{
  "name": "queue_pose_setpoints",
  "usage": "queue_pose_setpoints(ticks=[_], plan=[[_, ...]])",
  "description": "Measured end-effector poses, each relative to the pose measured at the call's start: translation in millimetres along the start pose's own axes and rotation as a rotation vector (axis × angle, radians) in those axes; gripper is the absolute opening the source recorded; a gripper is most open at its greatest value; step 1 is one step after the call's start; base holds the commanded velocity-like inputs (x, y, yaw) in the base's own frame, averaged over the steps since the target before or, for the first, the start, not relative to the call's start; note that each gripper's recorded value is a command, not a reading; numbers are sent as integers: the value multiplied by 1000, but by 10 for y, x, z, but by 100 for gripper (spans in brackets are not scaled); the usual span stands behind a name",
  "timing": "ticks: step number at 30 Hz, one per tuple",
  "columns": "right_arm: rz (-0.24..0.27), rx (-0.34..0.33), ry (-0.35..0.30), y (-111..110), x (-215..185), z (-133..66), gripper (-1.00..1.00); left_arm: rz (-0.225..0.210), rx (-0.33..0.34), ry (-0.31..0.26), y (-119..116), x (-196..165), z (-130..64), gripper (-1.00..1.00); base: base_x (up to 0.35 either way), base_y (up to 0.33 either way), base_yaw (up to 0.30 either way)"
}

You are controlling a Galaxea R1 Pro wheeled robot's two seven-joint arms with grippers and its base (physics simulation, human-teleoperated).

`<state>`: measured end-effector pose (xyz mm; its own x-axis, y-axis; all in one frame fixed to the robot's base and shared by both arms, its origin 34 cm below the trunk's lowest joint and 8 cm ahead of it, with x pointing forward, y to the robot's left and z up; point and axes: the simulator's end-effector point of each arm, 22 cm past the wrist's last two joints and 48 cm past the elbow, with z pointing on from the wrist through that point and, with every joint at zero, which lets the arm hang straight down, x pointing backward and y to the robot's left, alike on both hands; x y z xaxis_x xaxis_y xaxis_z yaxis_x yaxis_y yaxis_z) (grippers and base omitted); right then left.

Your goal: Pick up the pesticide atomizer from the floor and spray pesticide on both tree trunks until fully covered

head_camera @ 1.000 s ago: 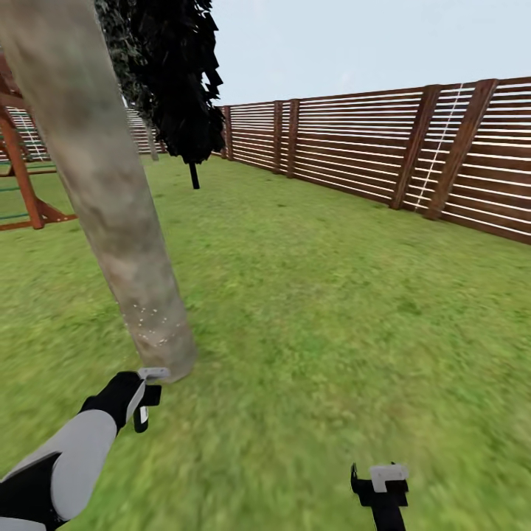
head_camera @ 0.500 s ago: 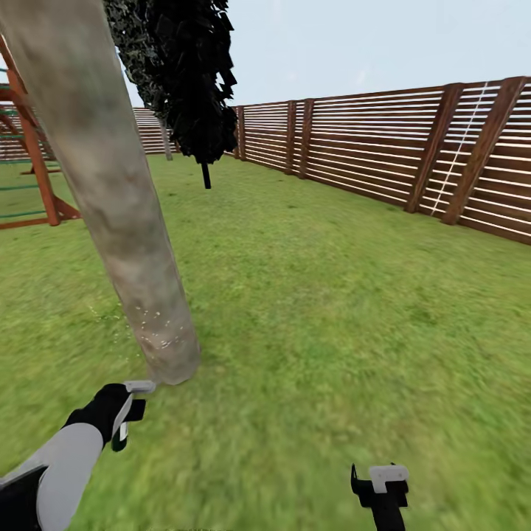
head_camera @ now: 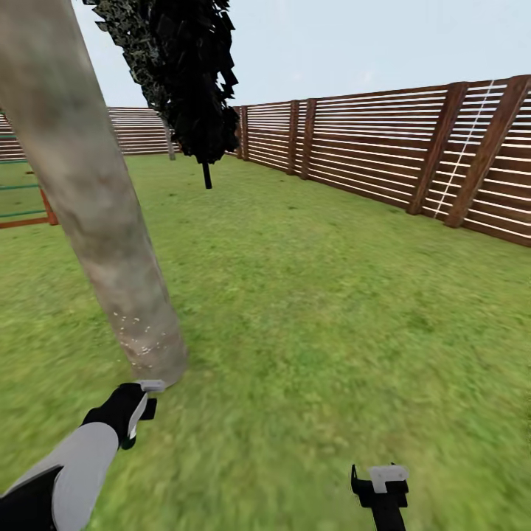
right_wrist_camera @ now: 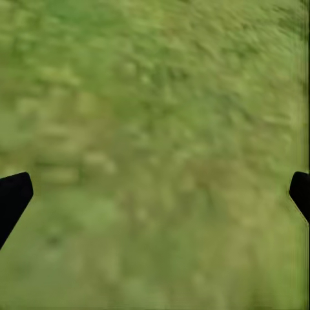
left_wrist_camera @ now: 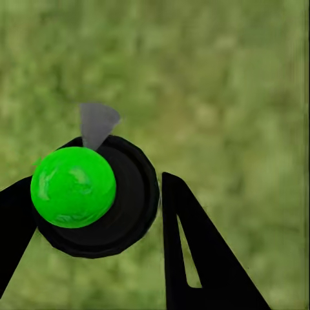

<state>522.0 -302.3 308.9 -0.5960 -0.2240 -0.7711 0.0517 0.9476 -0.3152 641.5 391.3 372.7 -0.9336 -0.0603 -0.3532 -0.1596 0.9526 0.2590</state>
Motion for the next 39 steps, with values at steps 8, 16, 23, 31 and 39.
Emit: queue_pose_setpoints(ticks=[8, 16, 23, 31, 39], plan=[[0, 0, -1, 2, -2, 0, 100, 3, 10, -2, -76, 1, -8, -100, 94, -265, 0], [0, 0, -1, 5, -4, 0, 100, -3, 5, -8, -47, -30, -16, -100, 95, -268, 218], [0, -1, 0, 4, -2, -1, 100, -3, 6, -10, -53, -35, -19, -100, 192, -231, 277], [0, -1, 0, 5, 0, -1, 100, -2, 10, -8, -76, -24, -15, -100, 186, -160, 277], [0, -1, 0, 5, 0, 0, 100, -20, 41, -80, -330, -398, -206, -100, 5, -4, 277]])
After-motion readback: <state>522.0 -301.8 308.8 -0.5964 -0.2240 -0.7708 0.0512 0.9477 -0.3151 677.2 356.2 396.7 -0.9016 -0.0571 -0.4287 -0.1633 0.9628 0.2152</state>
